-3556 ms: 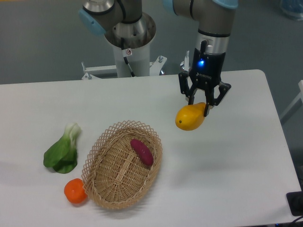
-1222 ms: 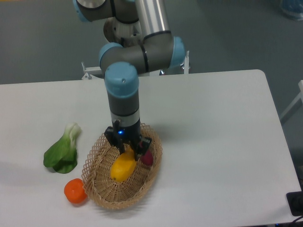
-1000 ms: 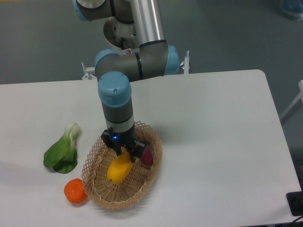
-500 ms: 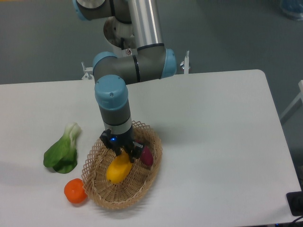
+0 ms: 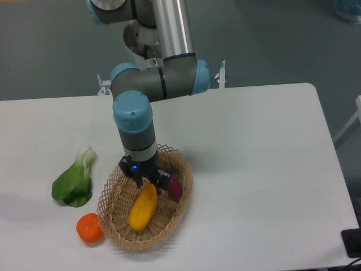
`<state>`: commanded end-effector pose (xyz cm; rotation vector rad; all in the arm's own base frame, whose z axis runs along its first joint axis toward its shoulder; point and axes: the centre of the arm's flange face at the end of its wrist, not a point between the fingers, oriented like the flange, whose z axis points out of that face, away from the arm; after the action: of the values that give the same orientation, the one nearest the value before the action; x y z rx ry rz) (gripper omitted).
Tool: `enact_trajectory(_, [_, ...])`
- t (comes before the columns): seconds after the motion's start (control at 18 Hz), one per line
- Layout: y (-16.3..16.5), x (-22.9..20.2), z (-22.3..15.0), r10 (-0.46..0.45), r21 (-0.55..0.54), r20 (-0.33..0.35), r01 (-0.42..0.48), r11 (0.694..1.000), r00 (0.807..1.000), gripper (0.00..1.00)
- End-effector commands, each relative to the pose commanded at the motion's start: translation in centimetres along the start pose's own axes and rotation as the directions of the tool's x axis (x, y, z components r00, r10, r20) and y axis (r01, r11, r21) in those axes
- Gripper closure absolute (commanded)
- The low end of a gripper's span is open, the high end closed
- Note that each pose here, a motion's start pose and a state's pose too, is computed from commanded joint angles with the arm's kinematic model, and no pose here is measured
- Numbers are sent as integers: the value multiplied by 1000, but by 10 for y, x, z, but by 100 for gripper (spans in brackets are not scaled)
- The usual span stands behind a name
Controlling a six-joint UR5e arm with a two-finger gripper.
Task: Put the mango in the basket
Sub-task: 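Open the gripper to release the mango into the basket, then raise the open gripper up out of the basket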
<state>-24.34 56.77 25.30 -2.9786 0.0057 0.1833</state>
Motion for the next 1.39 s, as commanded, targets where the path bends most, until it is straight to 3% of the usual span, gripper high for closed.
enact_trajectory(0.06, [-1, 1, 1, 5, -1, -1, -5, 1000, 1000, 32])
enact_trajectory(0.22, [-6, -2, -13, 6, 24, 13, -6, 1000, 1000, 8])
enact_trajectory(0.33, [-6, -4, -23, 2, 38, 24, -3, 999, 1000, 0])
enact_trajectory(0.72, [-8, -35, -79, 22, 95, 86, -30, 995, 996, 0])
enact_trajectory(0.89, [3, -46, -93, 39, 80, 81, -46, 996, 996, 0])
enact_trajectory(1.06, [12, -50, -101, 128, 50, 72, -132, 990, 989, 0])
enact_trajectory(1.22, [24, -61, -110, 135, 33, 57, -137, 990, 989, 0])
enact_trajectory(1.39, [35, -78, -137, 198, 2, 43, -198, 980, 979, 0])
